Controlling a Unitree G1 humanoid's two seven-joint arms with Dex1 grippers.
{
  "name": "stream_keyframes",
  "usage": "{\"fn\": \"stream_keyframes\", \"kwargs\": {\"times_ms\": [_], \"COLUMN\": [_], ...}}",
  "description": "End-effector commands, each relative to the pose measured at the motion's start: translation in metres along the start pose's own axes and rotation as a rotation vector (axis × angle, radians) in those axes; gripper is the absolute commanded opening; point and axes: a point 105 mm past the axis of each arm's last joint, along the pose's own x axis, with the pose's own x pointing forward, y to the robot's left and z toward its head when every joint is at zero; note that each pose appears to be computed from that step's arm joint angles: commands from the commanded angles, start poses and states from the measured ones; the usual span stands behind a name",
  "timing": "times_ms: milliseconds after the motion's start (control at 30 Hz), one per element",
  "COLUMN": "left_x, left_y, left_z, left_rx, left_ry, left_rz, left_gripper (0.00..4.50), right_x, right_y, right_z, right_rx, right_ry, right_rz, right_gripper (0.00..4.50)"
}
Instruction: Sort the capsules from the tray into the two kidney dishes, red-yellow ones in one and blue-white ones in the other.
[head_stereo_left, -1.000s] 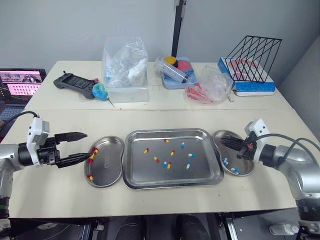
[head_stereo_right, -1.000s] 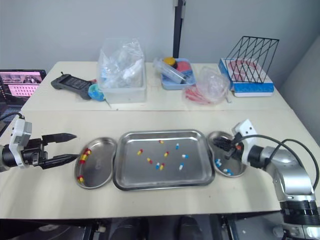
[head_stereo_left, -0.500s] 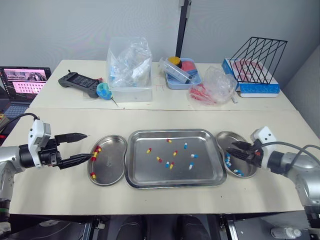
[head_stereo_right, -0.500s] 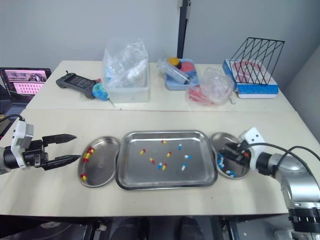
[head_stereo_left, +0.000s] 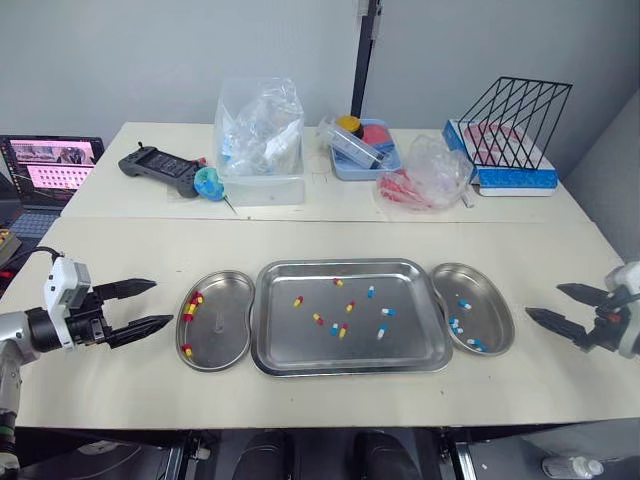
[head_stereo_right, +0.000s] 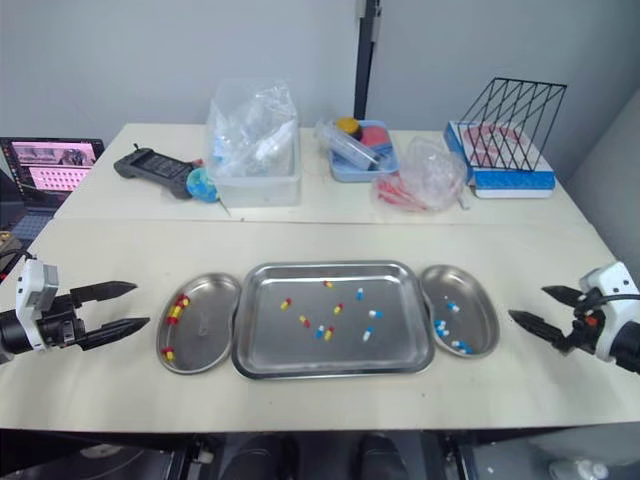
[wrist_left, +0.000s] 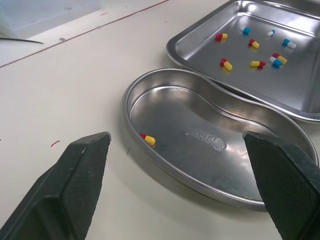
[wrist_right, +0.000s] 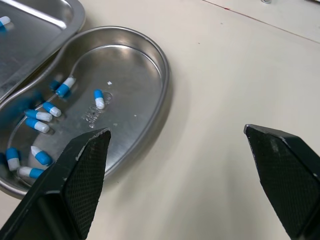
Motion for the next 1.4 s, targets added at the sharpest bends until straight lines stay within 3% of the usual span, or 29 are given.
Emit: {"fn": "stream_keyframes", "kwargs": {"times_ms": [33, 600, 733, 833, 967, 1200, 1400], "left_x": [-0.004, -0.004, 0.003, 0.027, 0.070, 0.130, 0.171], "left_y": [0.002, -0.003, 0.004, -0.001, -0.026, -0.065, -0.077], "left_z": [0.011, 0.019, 0.014, 0.025, 0.058, 0.056, 0.050], "left_rx": [0.039, 0.041, -0.048, -0.014, 0.042, 0.103, 0.029], "left_ry": [-0.034, -0.044, 0.000, 0.053, -0.021, 0.016, 0.025], "left_rz": [0.029, 0.030, 0.074, 0.074, -0.004, -0.116, -0.095], "left_gripper": [4.50, 4.50, 4.50, 4.50, 4.50, 4.50, 4.50], "right_x": [-0.008, 0.001, 0.002, 0.003, 0.003, 0.005, -0.004], "right_y": [-0.007, 0.019, 0.022, 0.028, 0.030, 0.039, 0.046], "right_z": [0.016, 0.036, 0.041, 0.048, 0.054, 0.042, 0.040], "right_rx": [-0.048, -0.029, -0.004, -0.009, -0.034, -0.059, -0.067], "right_ry": [-0.045, -0.076, -0.090, -0.132, -0.166, -0.109, -0.099], "right_rz": [-0.027, 0.097, 0.121, 0.144, 0.114, 0.092, 0.081], "right_gripper": [4.47, 4.47, 4.47, 4.47, 4.47, 4.47, 4.47]}}
